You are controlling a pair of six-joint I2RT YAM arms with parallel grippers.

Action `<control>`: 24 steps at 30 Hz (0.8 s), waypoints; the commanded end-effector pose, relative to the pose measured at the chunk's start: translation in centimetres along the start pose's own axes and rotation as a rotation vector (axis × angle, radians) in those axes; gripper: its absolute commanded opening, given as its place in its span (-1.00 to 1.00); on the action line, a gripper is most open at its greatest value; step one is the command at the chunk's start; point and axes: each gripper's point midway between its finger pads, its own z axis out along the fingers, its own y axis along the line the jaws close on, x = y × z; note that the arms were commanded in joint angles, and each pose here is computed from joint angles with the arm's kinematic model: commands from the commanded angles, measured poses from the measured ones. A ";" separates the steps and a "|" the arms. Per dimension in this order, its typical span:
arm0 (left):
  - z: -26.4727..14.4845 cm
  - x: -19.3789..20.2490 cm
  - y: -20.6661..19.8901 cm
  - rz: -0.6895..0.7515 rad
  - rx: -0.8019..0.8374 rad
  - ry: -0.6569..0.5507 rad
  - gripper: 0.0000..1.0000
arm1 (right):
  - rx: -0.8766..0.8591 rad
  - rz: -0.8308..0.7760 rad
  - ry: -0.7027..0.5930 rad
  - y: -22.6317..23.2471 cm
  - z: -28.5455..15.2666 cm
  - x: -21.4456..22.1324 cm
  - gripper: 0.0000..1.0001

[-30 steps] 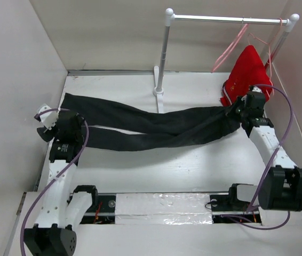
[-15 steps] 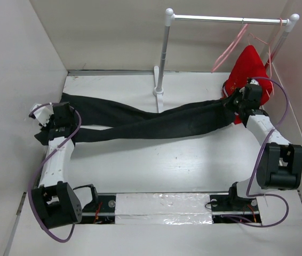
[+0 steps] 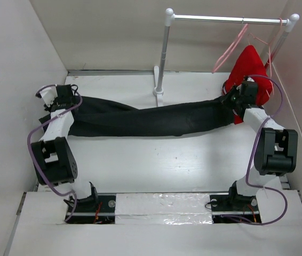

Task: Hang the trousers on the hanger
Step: Fold the trousers at the center of the board.

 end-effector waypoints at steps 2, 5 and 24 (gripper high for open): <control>1.2 -4.0 -3.7 0.007 0.010 -0.086 -1.00 | -0.029 -0.021 -0.147 1.4 0.7 -5.4 -1.00; 2.1 -4.6 -5.9 0.047 0.014 -0.091 -1.00 | -0.015 -0.025 -0.145 1.1 1.4 -5.5 -1.00; 7.7 -2.3 -18.2 0.265 0.102 -0.046 0.01 | 0.037 -0.039 -0.090 -0.4 5.8 -4.4 -0.39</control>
